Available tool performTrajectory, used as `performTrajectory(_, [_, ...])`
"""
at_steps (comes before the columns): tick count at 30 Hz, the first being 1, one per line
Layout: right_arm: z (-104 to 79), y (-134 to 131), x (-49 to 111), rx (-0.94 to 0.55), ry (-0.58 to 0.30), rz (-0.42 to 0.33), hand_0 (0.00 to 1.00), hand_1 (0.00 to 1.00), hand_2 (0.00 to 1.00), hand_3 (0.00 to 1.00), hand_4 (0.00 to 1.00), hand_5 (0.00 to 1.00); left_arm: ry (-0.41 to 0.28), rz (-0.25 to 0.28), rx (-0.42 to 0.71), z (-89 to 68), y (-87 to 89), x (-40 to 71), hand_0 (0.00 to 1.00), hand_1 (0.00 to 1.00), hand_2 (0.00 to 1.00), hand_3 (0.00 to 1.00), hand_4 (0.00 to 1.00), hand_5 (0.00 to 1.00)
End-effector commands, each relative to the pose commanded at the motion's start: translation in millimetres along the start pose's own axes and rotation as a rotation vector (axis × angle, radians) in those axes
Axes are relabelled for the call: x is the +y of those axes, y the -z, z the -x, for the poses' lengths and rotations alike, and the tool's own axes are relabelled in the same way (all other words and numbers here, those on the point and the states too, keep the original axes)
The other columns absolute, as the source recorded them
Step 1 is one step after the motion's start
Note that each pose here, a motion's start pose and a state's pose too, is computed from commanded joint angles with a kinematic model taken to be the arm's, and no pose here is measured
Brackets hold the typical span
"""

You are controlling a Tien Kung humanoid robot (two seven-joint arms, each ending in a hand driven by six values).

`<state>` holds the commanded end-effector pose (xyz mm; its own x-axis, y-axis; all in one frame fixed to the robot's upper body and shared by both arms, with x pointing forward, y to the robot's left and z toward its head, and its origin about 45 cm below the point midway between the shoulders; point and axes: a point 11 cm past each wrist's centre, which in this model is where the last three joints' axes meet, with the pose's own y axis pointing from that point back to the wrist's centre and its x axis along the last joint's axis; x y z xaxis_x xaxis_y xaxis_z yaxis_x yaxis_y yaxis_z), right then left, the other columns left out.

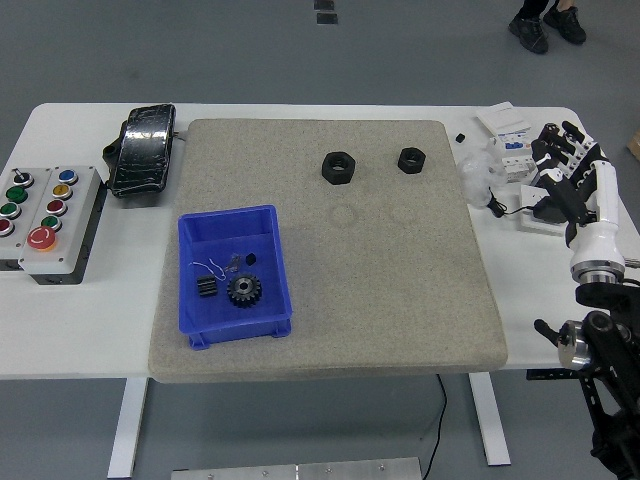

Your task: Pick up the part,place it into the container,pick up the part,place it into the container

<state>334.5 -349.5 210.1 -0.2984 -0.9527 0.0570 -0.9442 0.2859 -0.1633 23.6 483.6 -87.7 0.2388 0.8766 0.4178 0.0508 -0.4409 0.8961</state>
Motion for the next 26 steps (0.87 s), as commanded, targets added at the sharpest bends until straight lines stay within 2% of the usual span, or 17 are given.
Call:
performTrajectory(4, [8.0, -2, 5.8, -0.048, -0.011, -0.004, 0.677, 0.719, 0.737, 0.752, 0.911, 0.448, 0.000, -0.011, 0.004, -0.9, 6.2, -0.8, 0.662, 0.611, 0.556, 0.609, 0.639, 0.314])
performTrajectory(14, [15.4, -13, 13.9, -0.045, 0.014, 0.027, 0.679, 0.714, 0.726, 0.738, 0.906, 0.464, 0.005, -0.032, 0.001, 4.9, 18.0, -2.1, 0.662, 0.611, 0.555, 0.609, 0.642, 0.312])
performTrajectory(26, [-0.5, -7, 9.2, -0.008, -0.002, 0.018, 0.668, 0.712, 0.723, 0.730, 0.896, 0.461, 0.020, -0.011, 0.038, 10.6, 4.9, -0.6, 0.662, 0.611, 0.556, 0.610, 0.646, 0.310])
